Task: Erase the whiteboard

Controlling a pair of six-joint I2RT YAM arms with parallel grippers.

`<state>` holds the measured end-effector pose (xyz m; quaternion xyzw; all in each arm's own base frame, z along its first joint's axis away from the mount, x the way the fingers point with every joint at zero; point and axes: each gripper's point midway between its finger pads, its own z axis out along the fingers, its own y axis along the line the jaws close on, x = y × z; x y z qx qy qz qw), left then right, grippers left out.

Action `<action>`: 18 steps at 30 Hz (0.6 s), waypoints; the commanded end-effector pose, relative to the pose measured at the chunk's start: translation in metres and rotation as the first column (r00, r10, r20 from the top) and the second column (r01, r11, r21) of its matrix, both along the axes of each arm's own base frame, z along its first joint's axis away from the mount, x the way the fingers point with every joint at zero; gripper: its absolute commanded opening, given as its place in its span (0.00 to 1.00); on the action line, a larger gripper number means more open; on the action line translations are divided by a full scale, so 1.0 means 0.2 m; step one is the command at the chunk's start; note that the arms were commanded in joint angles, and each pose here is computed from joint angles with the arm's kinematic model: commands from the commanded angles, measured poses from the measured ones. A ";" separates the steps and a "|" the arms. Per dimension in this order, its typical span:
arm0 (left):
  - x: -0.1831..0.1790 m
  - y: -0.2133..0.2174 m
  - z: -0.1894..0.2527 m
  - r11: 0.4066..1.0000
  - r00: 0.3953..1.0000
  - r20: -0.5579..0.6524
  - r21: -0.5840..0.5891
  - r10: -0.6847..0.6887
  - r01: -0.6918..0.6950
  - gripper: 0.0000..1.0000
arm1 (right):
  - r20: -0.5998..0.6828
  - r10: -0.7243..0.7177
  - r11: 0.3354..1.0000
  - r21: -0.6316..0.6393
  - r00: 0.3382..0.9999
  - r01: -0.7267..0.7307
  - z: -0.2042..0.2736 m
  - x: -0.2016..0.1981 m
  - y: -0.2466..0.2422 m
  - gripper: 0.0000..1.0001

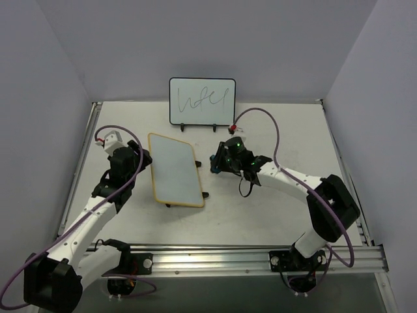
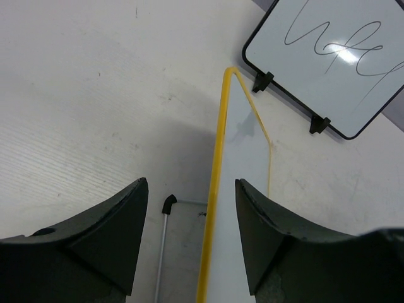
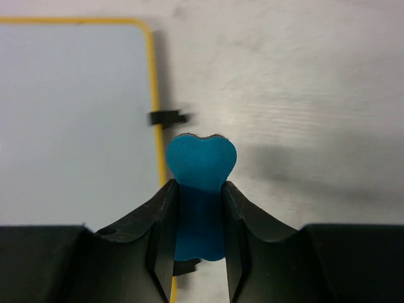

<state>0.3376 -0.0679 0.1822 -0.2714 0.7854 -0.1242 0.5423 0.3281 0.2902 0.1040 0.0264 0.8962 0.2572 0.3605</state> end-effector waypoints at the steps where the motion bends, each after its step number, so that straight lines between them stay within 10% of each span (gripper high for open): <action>1: -0.02 0.07 0.22 0.999 0.995 0.079 0.001 0.055 -0.055 0.65 | 0.047 -0.177 0.972 -0.147 0.983 0.182 0.01 0.14 -0.32 0.00; 9: -0.05 -0.01 0.32 0.998 0.994 0.087 0.013 -0.066 0.065 0.69 | -0.014 -0.305 0.927 -0.234 0.952 0.293 -0.21 0.39 -0.64 0.02; 18: -0.09 -0.11 0.43 0.967 0.965 0.074 0.075 -0.250 0.244 0.72 | -0.068 -0.332 0.916 -0.263 0.941 0.304 -0.39 0.55 -0.75 0.36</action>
